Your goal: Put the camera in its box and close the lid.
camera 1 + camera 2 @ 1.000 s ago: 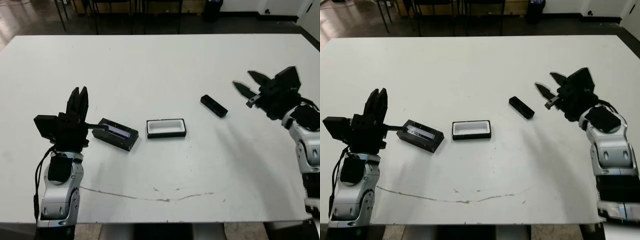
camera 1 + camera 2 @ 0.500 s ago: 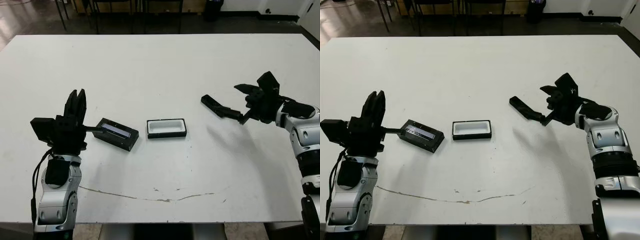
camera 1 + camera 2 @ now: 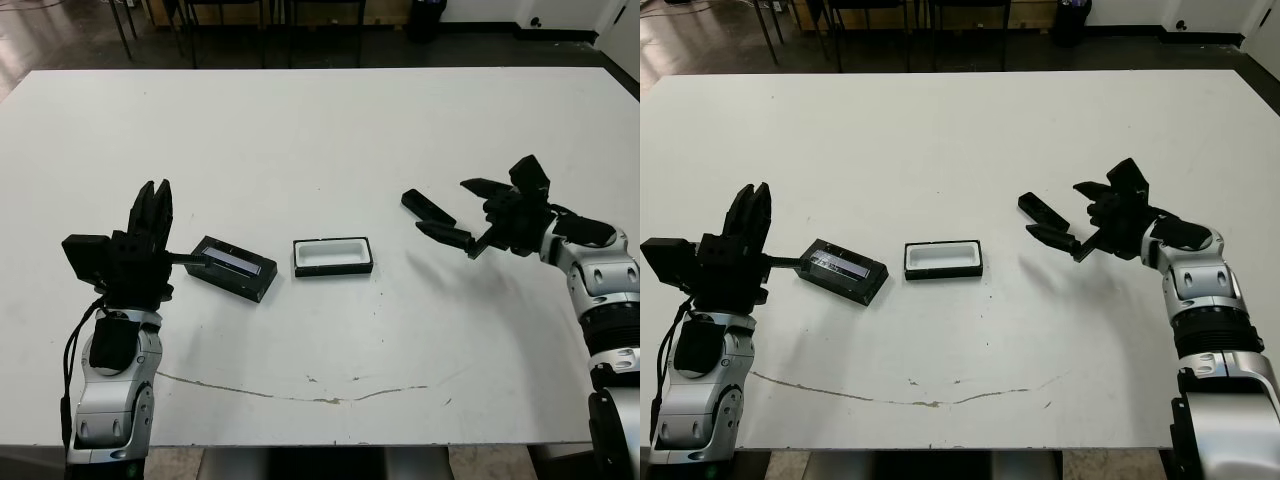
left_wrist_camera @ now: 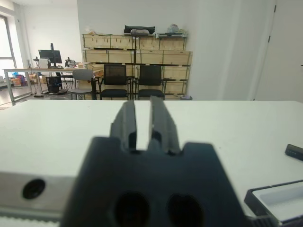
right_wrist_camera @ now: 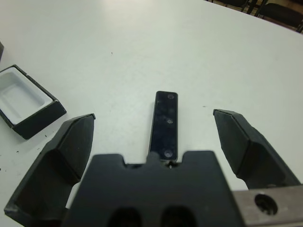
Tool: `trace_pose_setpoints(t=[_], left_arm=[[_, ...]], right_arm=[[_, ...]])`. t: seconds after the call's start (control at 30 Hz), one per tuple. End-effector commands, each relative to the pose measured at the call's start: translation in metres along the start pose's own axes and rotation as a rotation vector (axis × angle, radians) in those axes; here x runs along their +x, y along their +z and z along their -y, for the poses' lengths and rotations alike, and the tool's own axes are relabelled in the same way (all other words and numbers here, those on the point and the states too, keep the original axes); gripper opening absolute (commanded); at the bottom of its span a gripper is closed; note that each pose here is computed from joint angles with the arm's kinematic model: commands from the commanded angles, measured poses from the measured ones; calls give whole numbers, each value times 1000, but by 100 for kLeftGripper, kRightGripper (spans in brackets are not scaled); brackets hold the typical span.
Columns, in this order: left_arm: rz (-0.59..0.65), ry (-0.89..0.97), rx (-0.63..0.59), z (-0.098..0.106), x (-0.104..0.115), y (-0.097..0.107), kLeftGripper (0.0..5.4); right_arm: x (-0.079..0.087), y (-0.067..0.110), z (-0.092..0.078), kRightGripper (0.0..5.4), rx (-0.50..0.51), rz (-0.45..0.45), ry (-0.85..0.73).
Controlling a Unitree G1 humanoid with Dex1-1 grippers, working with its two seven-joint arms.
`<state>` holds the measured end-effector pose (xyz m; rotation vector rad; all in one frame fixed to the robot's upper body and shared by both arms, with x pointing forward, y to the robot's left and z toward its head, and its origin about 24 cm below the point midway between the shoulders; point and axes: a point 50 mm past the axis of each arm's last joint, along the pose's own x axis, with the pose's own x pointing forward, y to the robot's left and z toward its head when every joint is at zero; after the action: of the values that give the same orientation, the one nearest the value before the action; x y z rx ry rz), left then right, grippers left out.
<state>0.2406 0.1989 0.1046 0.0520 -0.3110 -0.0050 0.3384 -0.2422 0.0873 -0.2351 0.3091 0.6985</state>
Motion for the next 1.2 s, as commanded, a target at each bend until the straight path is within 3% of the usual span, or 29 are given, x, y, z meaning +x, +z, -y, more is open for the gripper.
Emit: trace_pose_setpoints(t=[0.03, 0.33, 0.5, 0.57, 0.8, 0.87, 1.0, 1.07, 1.2], left_arm=[[-38, 1, 15, -4, -2, -5, 0], [-53, 2, 26, -3, -5, -7, 0], [-56, 5, 29, -4, -6, -10, 0], [-56, 4, 30, -4, -6, -10, 0], [-56, 2, 25, -4, -7, -11, 0], [-57, 3, 28, -4, -7, -11, 0], [-55, 6, 27, -5, -8, -11, 0], [-52, 4, 26, -5, -7, -11, 0], [-55, 3, 25, -5, -7, -11, 0]], right_arm=[[4, -10, -4, 530, 56, -7, 2], [11, -20, -10, 354, 106, -20, -22], [12, -22, -10, 394, 96, -47, -51], [12, -23, -9, 385, 84, -60, -60], [12, -25, -8, 235, 56, -112, -66], [11, -25, -8, 236, 53, -117, -57], [11, -26, -7, 303, 51, -124, -49], [11, -28, -7, 288, 50, -126, -58], [13, -32, -10, 199, 76, -130, -72]])
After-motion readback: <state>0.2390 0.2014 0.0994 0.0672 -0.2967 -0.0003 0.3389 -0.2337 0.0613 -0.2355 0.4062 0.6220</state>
